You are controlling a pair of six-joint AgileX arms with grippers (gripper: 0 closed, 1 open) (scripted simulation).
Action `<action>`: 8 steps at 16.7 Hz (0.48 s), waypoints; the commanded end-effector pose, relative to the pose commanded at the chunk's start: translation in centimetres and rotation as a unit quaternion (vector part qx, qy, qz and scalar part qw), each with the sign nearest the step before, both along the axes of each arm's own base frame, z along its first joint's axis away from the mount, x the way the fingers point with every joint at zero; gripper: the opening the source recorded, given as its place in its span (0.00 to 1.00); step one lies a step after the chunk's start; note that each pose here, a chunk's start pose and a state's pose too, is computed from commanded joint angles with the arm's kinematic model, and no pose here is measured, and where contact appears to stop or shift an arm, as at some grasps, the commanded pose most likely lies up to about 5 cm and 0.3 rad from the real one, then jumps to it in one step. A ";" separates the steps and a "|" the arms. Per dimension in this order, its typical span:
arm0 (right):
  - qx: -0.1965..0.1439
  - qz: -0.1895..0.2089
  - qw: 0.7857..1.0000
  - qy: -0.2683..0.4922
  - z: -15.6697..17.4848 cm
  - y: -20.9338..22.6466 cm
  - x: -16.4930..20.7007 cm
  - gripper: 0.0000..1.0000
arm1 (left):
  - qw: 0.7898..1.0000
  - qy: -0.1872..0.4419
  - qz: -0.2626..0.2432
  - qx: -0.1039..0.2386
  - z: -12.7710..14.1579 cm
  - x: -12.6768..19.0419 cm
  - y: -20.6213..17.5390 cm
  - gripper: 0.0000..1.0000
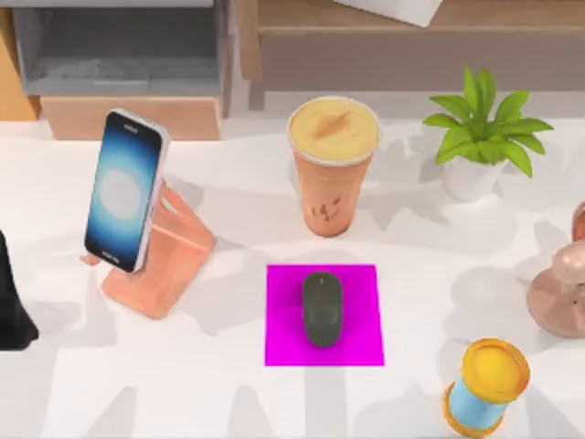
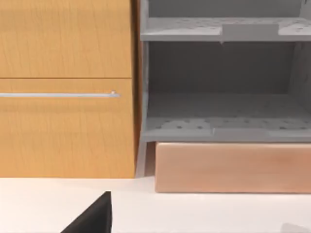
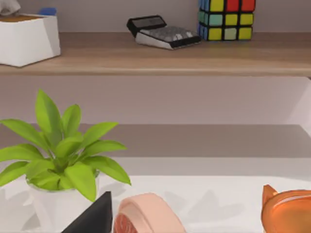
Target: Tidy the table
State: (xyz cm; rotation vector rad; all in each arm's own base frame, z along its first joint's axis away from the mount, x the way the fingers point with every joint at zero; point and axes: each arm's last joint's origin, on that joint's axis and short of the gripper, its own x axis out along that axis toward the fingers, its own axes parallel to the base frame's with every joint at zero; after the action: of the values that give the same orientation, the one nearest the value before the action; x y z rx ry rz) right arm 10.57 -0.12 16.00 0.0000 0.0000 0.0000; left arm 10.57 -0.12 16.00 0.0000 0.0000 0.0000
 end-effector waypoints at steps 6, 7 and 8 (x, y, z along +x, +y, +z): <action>0.002 0.004 1.000 -0.011 0.8 0.3 0.1 1.00 | 1.000 0.000 0.000 0.000 0.0 0.0 0.0 1.00; 0.004 0.009 1.000 -0.019 1.5 0.5 0.2 1.00 | 1.000 0.000 0.000 0.000 0.0 0.0 0.0 1.00; 0.006 0.016 0.999 -0.027 2.3 0.9 0.3 1.00 | 1.000 0.000 0.000 0.000 0.0 0.0 0.0 1.00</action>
State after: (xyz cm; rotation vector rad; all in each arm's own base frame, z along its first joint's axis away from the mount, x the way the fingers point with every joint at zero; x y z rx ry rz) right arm 10.88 0.79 18.29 0.0120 -0.0540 0.0320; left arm 10.57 -0.12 16.00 0.0000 0.0000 0.0000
